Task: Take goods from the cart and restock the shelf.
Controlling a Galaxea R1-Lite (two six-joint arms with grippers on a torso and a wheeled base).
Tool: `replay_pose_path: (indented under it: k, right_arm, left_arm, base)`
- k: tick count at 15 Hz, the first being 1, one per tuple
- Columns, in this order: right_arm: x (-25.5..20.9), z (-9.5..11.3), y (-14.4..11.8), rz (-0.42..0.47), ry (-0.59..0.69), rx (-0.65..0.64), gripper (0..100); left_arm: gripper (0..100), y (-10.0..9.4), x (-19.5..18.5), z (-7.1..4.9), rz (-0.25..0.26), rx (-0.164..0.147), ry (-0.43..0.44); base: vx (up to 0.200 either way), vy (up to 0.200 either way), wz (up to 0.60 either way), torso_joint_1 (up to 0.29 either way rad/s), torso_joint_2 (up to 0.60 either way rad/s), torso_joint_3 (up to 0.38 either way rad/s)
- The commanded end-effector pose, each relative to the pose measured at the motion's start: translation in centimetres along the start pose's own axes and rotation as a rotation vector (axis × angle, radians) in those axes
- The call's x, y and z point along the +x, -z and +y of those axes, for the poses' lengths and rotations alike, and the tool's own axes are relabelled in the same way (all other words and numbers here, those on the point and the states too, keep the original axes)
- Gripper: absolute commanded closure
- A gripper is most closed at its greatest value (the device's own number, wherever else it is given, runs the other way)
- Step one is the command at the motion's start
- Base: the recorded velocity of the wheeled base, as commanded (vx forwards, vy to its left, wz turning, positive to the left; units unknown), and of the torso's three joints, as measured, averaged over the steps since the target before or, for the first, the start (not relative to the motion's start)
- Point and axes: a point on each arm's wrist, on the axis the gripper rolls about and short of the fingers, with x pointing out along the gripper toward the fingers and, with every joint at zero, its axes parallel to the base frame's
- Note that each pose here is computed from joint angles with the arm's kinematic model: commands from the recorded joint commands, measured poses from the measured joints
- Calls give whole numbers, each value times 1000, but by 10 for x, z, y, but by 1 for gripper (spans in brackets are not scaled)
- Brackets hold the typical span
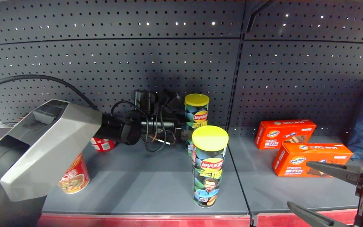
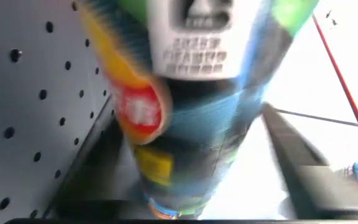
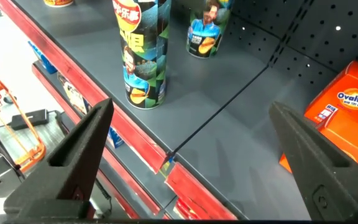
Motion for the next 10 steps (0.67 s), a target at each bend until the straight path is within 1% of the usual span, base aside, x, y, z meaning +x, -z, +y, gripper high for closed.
replay_pose_path:
  k: [1,3,4,5,6,7,8,9,10]
  right_arm:
    - [1,0,0,2,-1,-1,0]
    - [2,0,0,6,1,0,0]
    - [6,-1,-2,12,5,0,0]
    - [8,-1,-3,14,5,0,0]
    - [12,-2,-6,16,9,1,0]
    - [19,-4,-12,14,12,1,0]
    - [26,-6,-17,18,30,1,0]
    - [26,-6,-17,18,30,1,0]
    - [44,-8,-20,48,52,0,0]
  left_arm:
    - [0,-3,4,-4,-1,6,9]
    - [0,-4,3,-8,2,5,4]
    - [0,-9,-3,-13,4,9,-12]
    - [0,-11,-7,-19,9,5,-20]
    - [0,-12,-19,-31,23,-10,-31]
    - [0,-8,-35,-50,33,-20,-53]
    - [0,-2,-52,-59,29,-17,-92]
    - [0,-2,-52,-59,29,-17,-92]
    - [0,8,-85,-79,23,-21,-149]
  base:
    - [0,0,0,0,0,0]
    - [0,0,0,0,0,0]
    - [0,0,0,0,0,0]
    - [0,0,0,0,0,0]
    - [0,0,0,0,0,0]
    - [0,0,0,0,0,0]
    - [0,0,0,0,0,0]
    - [0,0,0,0,0,0]
    - [0,0,0,0,0,0]
